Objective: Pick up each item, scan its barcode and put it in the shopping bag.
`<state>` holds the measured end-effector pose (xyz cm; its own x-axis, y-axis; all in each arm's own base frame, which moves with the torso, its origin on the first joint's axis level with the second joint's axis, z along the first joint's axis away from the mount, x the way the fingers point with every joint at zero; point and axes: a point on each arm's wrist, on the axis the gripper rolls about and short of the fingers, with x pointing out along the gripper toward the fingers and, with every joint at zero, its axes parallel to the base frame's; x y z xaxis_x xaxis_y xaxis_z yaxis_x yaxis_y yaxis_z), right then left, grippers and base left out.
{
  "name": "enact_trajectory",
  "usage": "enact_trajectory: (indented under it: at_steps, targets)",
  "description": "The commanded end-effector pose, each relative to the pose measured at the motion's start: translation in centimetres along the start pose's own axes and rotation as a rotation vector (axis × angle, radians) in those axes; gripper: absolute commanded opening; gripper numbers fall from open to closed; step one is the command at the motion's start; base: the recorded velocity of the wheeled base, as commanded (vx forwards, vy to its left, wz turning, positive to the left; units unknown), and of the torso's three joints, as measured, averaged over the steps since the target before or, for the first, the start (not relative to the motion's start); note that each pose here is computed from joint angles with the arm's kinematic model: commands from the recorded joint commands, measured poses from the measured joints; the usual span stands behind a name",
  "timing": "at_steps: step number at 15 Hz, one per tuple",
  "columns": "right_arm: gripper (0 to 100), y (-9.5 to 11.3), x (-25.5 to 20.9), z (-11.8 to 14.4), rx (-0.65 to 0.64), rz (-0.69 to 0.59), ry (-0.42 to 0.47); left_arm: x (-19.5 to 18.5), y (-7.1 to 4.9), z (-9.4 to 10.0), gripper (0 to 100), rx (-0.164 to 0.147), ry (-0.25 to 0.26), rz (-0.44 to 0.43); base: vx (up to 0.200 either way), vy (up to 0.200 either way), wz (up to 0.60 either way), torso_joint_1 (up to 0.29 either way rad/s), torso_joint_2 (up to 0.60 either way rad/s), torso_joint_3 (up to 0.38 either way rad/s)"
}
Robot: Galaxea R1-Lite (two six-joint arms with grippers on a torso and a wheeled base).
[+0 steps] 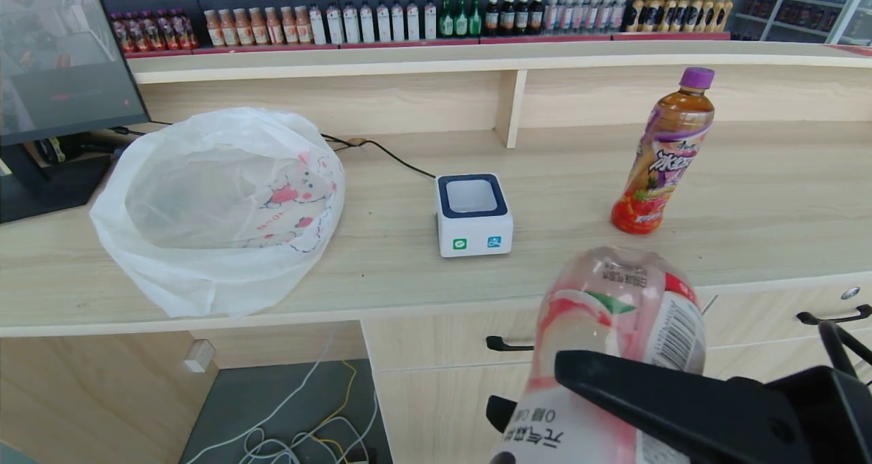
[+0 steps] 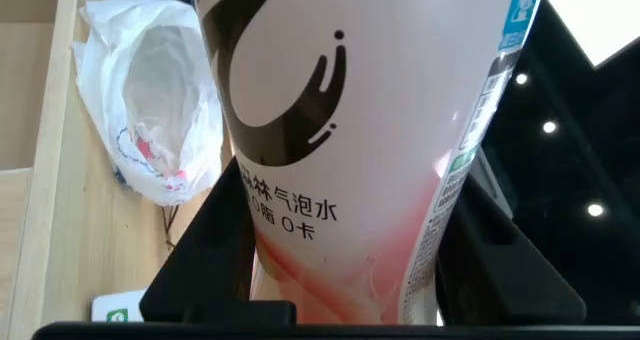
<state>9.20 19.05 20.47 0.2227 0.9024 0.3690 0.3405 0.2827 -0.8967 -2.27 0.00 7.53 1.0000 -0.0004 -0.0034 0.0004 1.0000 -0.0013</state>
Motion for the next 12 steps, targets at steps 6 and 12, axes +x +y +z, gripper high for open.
enact_trajectory:
  at_steps: [6, 12]
  targets:
    - [0, 2.3, 5.3, 0.3, 0.006, -0.024, -0.098, 0.0, 0.0, 0.0, 100, 0.000, 0.000, 0.000, 0.000, 0.000, 0.00, 0.000, 0.00, 0.000]
    - [0, 2.4, 5.4, 0.4, 0.020, -0.020, -0.096, 0.0, 0.0, 0.0, 100, 0.000, 0.000, 0.002, 0.000, 0.000, 0.00, 0.000, 0.00, 0.000]
